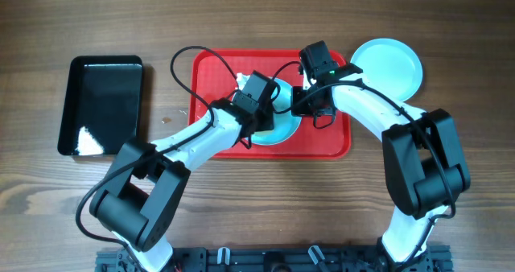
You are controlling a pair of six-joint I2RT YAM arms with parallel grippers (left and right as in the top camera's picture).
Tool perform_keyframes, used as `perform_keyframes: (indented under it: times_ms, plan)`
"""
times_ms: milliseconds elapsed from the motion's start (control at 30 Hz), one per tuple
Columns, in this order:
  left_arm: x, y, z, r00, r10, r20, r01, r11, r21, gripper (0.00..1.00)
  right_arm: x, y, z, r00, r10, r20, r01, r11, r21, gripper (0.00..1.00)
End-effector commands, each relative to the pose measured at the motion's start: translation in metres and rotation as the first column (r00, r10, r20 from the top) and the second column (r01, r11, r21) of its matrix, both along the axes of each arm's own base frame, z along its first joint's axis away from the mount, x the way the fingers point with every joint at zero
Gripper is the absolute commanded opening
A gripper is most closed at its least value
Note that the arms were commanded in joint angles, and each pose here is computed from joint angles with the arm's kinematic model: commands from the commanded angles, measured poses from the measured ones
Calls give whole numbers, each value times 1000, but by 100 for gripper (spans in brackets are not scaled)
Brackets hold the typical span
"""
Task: Clean dirty plates on tray and stack at the side
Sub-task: 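Scrub the light-blue plate with the sponge while right gripper holds it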
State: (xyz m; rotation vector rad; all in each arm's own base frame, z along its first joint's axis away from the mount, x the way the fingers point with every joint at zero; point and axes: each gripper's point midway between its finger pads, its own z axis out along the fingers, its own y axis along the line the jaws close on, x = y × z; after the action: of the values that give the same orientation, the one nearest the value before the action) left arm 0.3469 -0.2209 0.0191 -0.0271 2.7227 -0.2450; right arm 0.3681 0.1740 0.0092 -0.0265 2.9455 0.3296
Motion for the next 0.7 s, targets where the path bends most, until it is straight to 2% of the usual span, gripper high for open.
perform_keyframes:
  times_ms: [0,200,367,467,533,667]
  plan:
    - [15,44,-6,995,11,95,-35,966,256,4,-1,-2,-5,1000,-14,-12,14,1000,-7,4]
    - [27,62,5,986,-16,168,-51,921,386,4,-1,-2,-5,1000,-12,-12,12,1000,-8,4]
    - [36,55,34,972,-5,234,-76,939,335,4,-1,-2,-5,1000,-12,-12,12,1000,-8,4]
    - [36,18,54,970,-53,236,20,990,140,4,-1,-2,-5,1000,-12,-12,12,1000,-8,4]
    - [30,-9,55,973,-105,206,106,994,8,4,-1,-2,-5,1000,-12,-12,12,1000,-8,4]
    - [16,-29,34,995,-48,82,60,987,-149,4,-1,-2,-5,1000,-13,-12,13,1000,-8,4]
